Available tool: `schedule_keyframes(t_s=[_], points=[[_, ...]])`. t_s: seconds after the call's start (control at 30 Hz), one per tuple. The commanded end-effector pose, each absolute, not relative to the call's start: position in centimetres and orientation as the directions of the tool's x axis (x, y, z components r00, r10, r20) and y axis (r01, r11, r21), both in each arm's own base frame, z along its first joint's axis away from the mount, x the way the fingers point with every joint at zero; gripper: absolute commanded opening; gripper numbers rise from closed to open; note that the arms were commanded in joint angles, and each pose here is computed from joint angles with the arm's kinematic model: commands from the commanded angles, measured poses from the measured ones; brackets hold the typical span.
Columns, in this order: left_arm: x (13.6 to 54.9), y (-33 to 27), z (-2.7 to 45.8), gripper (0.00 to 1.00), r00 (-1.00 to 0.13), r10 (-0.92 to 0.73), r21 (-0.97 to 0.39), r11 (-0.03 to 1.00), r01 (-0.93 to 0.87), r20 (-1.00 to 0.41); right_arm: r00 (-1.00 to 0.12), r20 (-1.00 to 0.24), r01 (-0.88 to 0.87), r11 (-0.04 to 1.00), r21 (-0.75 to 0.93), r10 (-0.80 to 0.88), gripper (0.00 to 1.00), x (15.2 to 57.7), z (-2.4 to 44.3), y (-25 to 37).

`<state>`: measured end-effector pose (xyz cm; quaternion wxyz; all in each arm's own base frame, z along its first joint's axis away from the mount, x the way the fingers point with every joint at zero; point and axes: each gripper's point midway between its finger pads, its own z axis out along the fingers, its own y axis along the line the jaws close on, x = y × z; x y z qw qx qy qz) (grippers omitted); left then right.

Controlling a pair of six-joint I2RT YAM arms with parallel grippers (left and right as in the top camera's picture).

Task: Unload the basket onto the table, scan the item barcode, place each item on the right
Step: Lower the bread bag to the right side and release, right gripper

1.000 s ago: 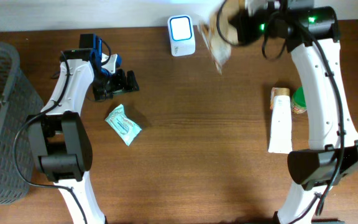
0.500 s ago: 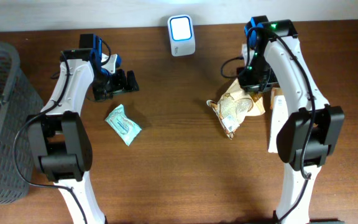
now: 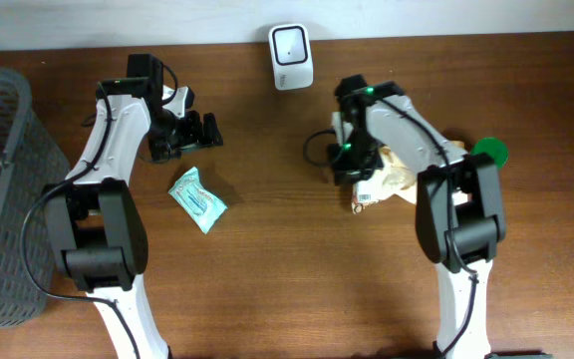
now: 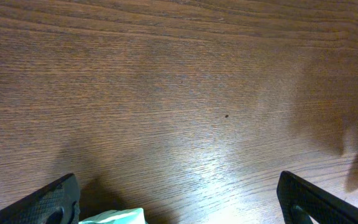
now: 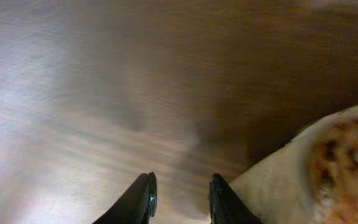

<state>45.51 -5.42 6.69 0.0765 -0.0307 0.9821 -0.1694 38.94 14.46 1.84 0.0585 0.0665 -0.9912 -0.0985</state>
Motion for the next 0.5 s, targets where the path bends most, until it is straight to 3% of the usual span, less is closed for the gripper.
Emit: schedule_keyframes(t_s=[0.0,0.27,0.4,0.47], points=[[45.7,-5.5,6.9,0.99,-0.986,-0.073,-0.333,0.943,-0.018,-0.153,-0.99,0.14,0.001,0.988,0.153,-0.021,0.25,39.5,1.1,9.4],[45.7,-5.5,6.9,0.99,-0.986,-0.073,-0.333,0.943,-0.018,-0.152,-0.963,0.197,0.211,0.967,0.139,0.182,0.25,39.1,1.3,0.9],[45.7,-5.4,6.9,0.99,-0.986,-0.063,-0.327,0.945,-0.008,-0.157,-0.98,0.166,0.151,0.958,0.243,0.113,0.26,39.6,2.5,1.9],[46.5,-4.7,8.0,0.99,-0.98,-0.038,-0.304,0.952,0.023,-0.193,-0.995,0.086,0.07,0.926,0.371,0.041,0.28,40.8,5.3,4.8]])
